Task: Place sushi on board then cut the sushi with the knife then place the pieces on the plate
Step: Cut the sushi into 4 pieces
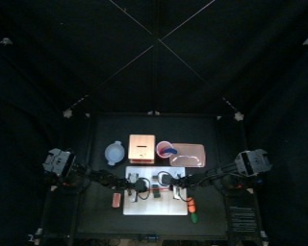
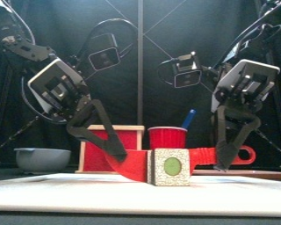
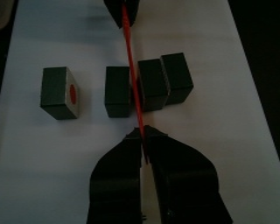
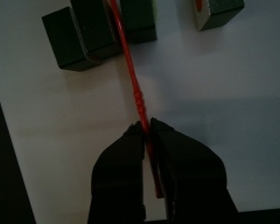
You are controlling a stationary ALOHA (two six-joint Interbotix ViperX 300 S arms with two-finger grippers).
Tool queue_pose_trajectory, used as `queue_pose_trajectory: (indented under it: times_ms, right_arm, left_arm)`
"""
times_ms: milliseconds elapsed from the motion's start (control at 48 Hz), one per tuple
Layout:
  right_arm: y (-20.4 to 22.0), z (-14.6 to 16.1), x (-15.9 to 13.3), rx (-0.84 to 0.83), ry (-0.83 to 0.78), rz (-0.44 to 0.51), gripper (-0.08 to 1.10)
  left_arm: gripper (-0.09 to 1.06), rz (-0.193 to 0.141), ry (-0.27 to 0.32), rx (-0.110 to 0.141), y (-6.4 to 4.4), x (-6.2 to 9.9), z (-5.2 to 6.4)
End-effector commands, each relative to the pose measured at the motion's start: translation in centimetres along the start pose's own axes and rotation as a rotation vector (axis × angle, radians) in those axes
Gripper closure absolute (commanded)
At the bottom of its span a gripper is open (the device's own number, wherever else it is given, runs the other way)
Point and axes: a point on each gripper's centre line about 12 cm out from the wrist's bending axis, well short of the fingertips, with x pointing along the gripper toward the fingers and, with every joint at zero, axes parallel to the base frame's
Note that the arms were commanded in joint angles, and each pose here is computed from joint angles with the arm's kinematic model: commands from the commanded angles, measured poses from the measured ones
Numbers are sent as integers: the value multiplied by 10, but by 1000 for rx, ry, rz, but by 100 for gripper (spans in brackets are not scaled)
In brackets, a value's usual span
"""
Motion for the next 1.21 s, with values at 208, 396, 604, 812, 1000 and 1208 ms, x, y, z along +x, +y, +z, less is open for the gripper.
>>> queue_pose_trajectory:
  times_ms: [208,396,604,812,1000,1208]
  right_arm:
    - [-5,8,-5,16,-25,-6,61]
    - [-10,9,-5,27,-27,-13,61]
    - [-14,11,-5,34,-30,-20,61]
    - [-17,13,-7,35,-40,-24,61]
    - [-15,14,-10,37,-46,-18,61]
    - [-10,28,-33,38,-103,0,61]
  left_arm:
    - [55,0,-14,7,1,0,6]
    - [55,9,-15,5,6,1,7]
    - [55,18,-18,3,11,1,8]
    - [55,23,-24,5,15,1,11]
    - [55,21,-43,5,15,-3,17]
    - [55,3,-112,22,11,-20,37]
